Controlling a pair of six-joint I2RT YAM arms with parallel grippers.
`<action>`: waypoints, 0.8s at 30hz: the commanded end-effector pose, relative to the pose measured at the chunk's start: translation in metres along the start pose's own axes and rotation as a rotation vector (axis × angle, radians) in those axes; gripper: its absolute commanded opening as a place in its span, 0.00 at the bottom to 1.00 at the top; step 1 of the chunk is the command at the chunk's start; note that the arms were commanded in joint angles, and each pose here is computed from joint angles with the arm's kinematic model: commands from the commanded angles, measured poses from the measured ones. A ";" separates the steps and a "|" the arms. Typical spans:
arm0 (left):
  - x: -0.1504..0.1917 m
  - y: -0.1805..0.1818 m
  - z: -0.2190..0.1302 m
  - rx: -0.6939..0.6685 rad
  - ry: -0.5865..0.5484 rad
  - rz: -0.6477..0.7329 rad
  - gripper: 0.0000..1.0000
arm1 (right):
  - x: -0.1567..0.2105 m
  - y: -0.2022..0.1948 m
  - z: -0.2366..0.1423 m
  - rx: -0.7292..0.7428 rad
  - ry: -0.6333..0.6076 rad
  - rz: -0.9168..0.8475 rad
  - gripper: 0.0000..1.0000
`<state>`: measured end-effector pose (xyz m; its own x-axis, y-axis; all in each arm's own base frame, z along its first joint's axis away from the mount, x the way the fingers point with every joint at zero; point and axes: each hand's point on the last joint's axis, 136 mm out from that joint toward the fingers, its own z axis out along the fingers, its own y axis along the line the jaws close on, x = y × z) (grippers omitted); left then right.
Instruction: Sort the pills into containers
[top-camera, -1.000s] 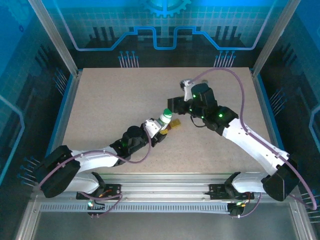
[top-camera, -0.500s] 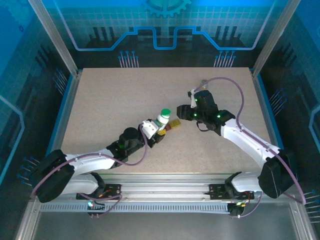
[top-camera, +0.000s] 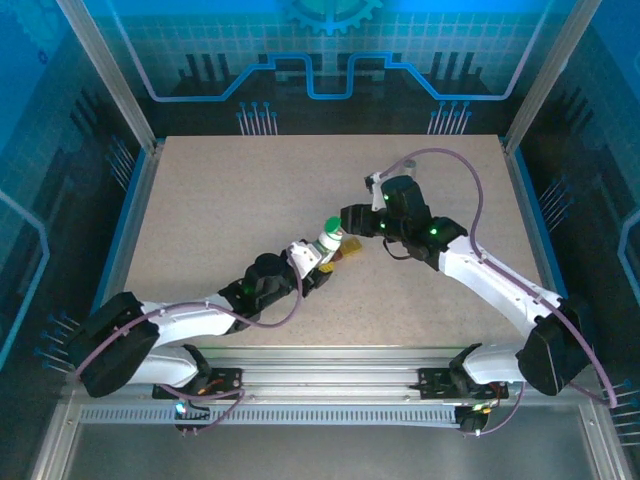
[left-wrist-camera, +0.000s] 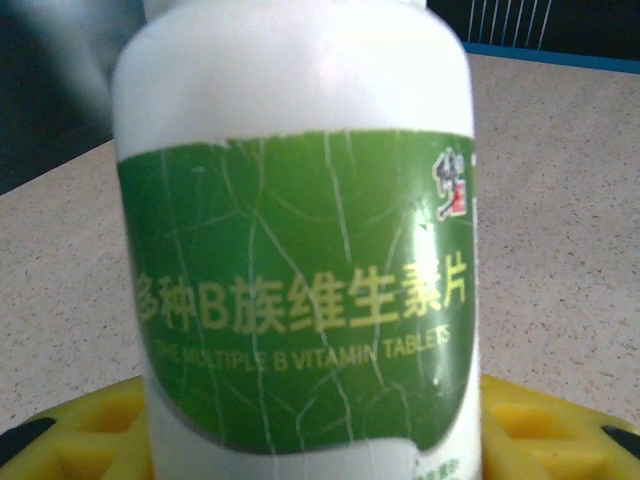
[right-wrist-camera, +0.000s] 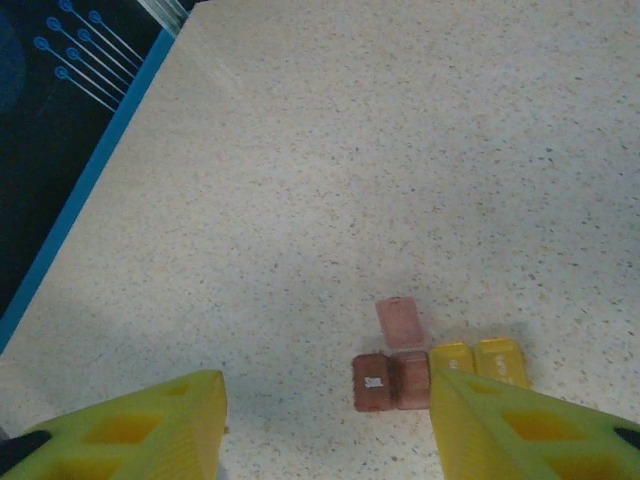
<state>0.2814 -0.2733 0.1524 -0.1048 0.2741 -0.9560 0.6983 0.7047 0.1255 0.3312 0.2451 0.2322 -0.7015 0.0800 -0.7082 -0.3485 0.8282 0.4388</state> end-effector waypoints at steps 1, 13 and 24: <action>-0.019 -0.009 0.007 0.040 -0.042 0.000 0.00 | -0.011 0.032 -0.008 -0.093 -0.023 -0.015 0.57; -0.022 -0.007 0.010 0.021 -0.019 0.039 0.00 | 0.033 0.020 0.021 0.067 0.159 -0.214 0.60; -0.021 -0.005 0.008 0.009 -0.018 0.042 0.00 | 0.055 0.017 0.033 0.121 0.238 -0.321 0.61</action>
<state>0.2767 -0.2752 0.1249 -0.1810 0.3731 -0.9099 0.7196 0.6810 0.1361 0.3207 0.2803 0.2004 -0.6813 -0.2141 -0.7000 -0.4660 0.8643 0.1892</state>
